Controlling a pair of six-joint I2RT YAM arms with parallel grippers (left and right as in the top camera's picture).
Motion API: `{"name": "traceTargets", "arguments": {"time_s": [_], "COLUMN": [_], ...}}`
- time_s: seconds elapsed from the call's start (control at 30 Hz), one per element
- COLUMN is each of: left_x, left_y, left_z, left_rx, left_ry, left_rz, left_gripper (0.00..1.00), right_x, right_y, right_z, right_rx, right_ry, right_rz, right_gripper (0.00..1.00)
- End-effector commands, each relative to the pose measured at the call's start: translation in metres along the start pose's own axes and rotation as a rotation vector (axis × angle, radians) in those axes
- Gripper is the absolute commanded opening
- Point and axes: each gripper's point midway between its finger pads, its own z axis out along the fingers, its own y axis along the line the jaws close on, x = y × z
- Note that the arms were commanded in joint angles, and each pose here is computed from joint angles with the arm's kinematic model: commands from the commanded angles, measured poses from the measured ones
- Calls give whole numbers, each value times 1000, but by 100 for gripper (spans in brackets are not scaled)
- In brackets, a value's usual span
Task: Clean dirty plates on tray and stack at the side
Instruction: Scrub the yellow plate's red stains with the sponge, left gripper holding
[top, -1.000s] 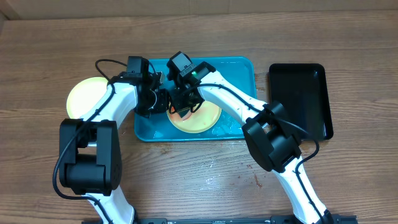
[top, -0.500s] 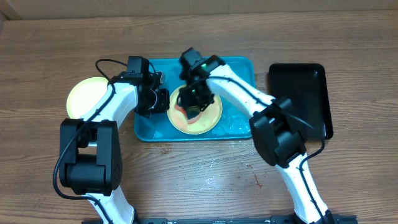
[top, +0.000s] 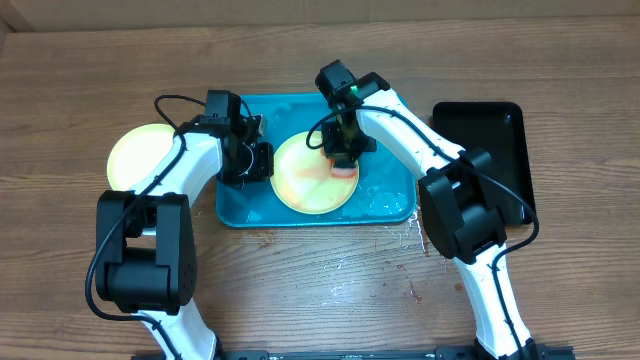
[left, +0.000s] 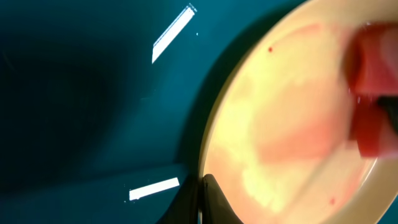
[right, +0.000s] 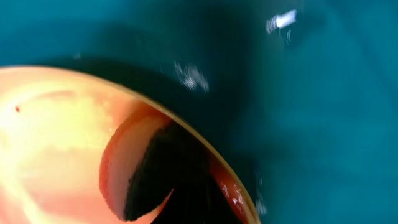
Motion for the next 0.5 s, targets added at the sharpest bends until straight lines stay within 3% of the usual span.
{"name": "traceTargets", "arguments": {"time_s": [0.0, 0.2, 0.47], "left_x": [-15, -15, -15], "left_y": [1, 1, 1], "left_z": [-18, -18, -18], "left_rx": [-8, -6, -6], "left_ry": [-56, -56, -56], "left_rz": [11, -10, -16], "left_gripper": [4, 4, 4], "right_x": [-15, 15, 58], "right_y": [3, 77, 103], "right_z": [-4, -8, -14], "right_rx": [10, -281, -380], "right_ry": [-70, 8, 153], "right_rz": [-98, -278, -301], "right_gripper": [4, 4, 4]}}
